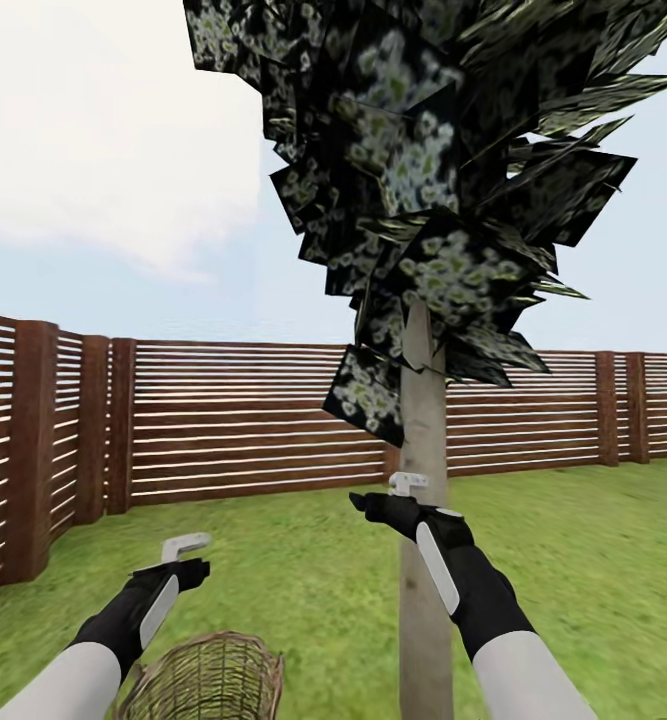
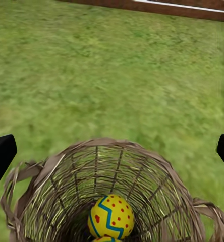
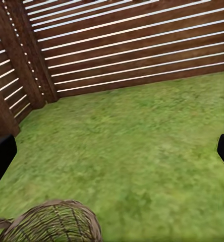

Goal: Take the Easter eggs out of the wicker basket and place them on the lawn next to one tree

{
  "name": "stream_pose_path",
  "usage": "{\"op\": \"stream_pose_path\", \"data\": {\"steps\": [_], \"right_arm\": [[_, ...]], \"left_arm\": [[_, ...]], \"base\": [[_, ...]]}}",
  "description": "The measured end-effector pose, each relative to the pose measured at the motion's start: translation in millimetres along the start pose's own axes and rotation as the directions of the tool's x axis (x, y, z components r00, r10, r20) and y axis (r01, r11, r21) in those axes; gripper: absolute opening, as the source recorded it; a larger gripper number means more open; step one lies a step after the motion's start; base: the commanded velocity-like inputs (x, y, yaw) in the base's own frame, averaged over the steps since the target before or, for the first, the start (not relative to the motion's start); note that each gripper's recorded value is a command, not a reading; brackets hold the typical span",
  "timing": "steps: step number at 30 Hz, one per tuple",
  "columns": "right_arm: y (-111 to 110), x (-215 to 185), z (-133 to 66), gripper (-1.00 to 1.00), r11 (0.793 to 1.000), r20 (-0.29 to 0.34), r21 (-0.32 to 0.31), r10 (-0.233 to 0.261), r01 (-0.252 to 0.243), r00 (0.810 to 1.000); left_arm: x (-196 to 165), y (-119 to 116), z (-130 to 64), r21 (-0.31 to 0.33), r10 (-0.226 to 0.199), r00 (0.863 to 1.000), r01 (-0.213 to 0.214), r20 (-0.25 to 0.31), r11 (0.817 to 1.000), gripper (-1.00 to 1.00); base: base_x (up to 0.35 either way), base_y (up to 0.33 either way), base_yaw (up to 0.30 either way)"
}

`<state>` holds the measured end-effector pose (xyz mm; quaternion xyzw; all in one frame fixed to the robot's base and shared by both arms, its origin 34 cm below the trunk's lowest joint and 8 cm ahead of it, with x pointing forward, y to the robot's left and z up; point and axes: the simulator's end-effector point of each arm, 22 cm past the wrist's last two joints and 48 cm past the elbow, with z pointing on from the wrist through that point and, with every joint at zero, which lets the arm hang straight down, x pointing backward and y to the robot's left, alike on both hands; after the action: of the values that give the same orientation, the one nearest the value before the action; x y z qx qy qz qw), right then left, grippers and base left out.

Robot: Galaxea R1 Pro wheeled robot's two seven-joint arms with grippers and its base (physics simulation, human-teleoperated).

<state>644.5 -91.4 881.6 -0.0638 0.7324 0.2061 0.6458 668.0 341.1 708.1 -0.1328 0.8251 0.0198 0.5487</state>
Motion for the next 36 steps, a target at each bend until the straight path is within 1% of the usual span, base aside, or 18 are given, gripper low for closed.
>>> {"op": "stream_pose_path", "data": {"steps": [7,27,36], "right_arm": [[0.3,-1.6,-0.9,1.0,1.0,0.003,0.0,0.0,0.0,1.0],[-0.1,-2.0,-1.1,1.0,1.0,0.004,0.001,0.001,-0.001,1.0],[-2.8,17.9,-3.9,1.0,1.0,0.004,0.001,0.001,-0.001,1.0]], "left_arm": [[-1.8,0.0,-1.0,0.0,0.001,1.0,-0.001,0.005,1.0,1.0],[-1.6,0.1,-1.2,-0.001,0.002,1.0,-0.002,0.003,1.0,1.0],[18.2,3.8,2.5,-0.002,0.001,1.0,-0.001,0.005,1.0,1.0]], "base": [[0.0,0.038,-0.06],[0.0,0.002,-0.003],[0.0,0.0,0.0]]}}
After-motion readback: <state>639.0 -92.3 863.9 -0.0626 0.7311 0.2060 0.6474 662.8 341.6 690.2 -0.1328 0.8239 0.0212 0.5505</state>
